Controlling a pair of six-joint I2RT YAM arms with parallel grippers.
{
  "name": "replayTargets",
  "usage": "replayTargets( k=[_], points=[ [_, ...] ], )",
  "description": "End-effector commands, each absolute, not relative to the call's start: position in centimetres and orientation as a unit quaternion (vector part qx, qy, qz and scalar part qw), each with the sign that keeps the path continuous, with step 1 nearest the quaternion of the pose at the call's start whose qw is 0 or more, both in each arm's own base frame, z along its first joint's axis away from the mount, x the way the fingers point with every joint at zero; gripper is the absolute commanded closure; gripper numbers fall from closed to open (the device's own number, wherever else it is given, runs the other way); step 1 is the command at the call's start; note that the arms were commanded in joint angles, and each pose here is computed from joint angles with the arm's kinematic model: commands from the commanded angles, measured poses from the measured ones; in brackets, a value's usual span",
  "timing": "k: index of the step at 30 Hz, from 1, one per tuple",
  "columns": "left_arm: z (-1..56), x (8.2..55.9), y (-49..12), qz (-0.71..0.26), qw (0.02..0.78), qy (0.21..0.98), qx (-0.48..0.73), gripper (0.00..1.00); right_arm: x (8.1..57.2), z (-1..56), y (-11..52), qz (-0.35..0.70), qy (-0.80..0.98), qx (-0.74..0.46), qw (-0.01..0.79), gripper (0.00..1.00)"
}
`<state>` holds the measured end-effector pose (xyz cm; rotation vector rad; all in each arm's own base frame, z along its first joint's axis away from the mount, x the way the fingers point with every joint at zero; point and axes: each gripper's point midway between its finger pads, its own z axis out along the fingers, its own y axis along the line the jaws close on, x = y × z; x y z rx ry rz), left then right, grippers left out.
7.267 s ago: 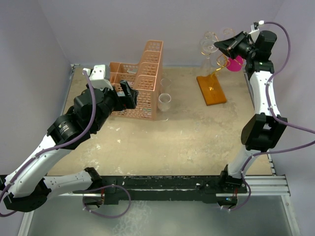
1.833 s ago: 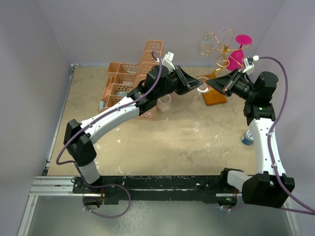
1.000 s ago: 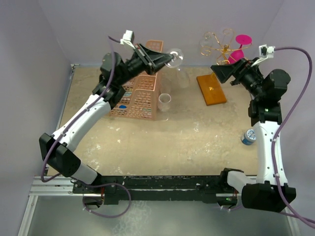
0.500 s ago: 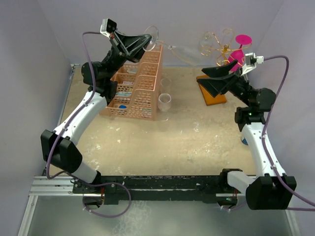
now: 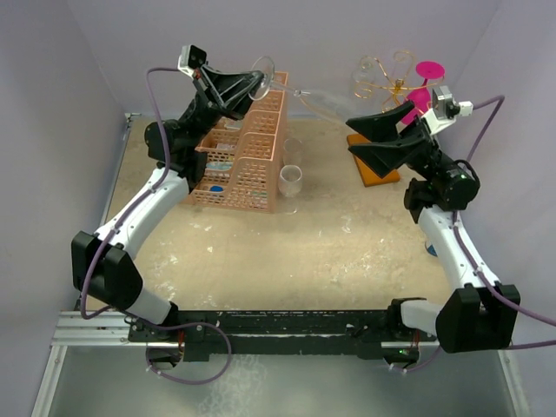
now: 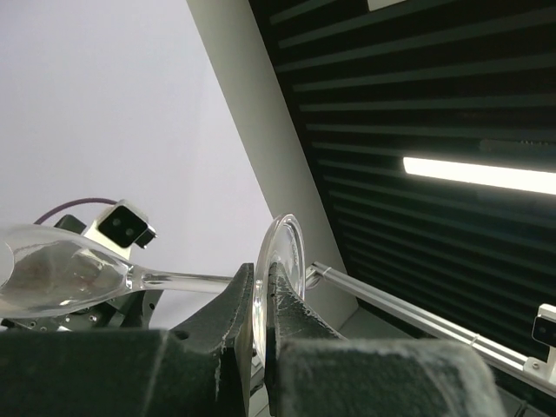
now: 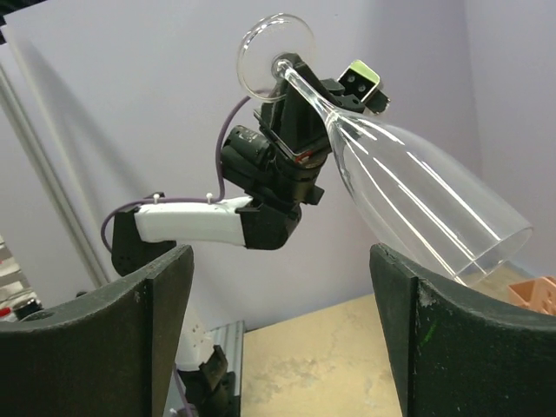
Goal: Take the wine glass off the wine glass rack
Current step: Place the wine glass at the center of the board.
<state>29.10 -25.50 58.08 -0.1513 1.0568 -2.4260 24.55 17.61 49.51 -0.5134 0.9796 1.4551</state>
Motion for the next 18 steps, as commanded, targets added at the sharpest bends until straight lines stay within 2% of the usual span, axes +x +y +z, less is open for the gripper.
replayTargets(
  k=[1, 4, 13, 18],
  points=[
    [62.2, 23.9, -21.9, -0.931, 0.203, 0.304, -0.025, 1.0, 21.9, 52.1, 17.9, 0.639, 0.363, -0.267, 0.624, 0.19],
    [62.3, 23.8, -22.0, -0.927, 0.212, 0.307, -0.024, 1.0, 21.6, 51.6, 17.7, 0.638, 0.369, -0.267, 0.621, 0.19],
    [62.5, 23.4, -21.6, -0.929, 0.209, 0.305, -0.031, 1.0, 25.1, 52.4, 15.9, 0.568, 0.416, -0.203, 0.681, 0.02],
    [62.7, 22.8, -21.4, -0.931, 0.204, 0.3, -0.026, 1.0, 24.6, 53.2, 16.6, 0.585, 0.399, -0.235, 0.665, 0.05]
  ],
)
